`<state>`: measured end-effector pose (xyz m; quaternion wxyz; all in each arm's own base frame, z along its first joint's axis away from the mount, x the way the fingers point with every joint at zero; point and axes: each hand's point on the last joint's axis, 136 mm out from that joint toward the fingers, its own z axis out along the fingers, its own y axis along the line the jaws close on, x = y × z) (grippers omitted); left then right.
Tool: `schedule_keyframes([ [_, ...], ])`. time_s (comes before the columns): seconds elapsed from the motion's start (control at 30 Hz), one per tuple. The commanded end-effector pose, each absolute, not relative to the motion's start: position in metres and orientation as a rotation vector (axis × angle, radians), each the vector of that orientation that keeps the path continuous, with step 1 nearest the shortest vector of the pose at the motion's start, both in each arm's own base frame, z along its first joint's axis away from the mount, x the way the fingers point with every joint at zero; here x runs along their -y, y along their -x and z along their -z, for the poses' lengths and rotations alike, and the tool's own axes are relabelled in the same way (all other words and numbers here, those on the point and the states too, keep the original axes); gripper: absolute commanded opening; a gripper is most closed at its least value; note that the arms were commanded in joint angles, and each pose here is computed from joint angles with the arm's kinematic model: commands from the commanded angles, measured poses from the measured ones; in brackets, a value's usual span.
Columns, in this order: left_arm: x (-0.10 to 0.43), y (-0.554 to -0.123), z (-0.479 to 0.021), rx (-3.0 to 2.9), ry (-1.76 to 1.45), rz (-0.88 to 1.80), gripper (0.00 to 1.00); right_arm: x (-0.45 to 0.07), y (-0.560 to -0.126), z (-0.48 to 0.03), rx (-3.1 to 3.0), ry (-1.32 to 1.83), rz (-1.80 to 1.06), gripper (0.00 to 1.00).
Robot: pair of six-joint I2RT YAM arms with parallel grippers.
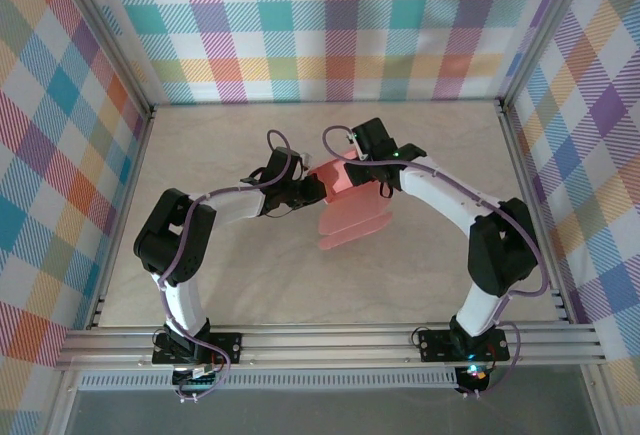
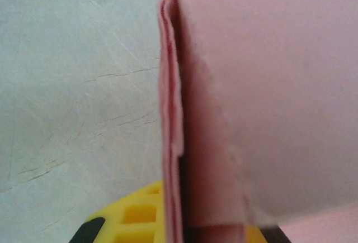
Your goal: Fold the paper box
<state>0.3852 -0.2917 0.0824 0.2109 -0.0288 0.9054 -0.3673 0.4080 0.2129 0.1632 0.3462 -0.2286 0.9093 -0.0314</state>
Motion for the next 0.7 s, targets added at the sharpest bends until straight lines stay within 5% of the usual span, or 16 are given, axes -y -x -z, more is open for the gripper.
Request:
schedule_keyframes([
  [0.0,0.298,-0.390,-0.090,-2.514,0.053,1.023,0.00,-0.218,-0.410,-0.204,-2.276,0.543,-0.015,0.77],
  [0.2,0.274,-0.382,-0.085,-2.638,-0.011,0.777,0.00,-0.220,-0.396,-0.227,-2.246,0.461,-0.215,0.87],
  [0.67,0.210,-0.327,-0.100,-3.010,-0.519,0.233,0.00,-0.177,-0.377,-0.211,-2.325,0.274,-0.382,0.88],
])
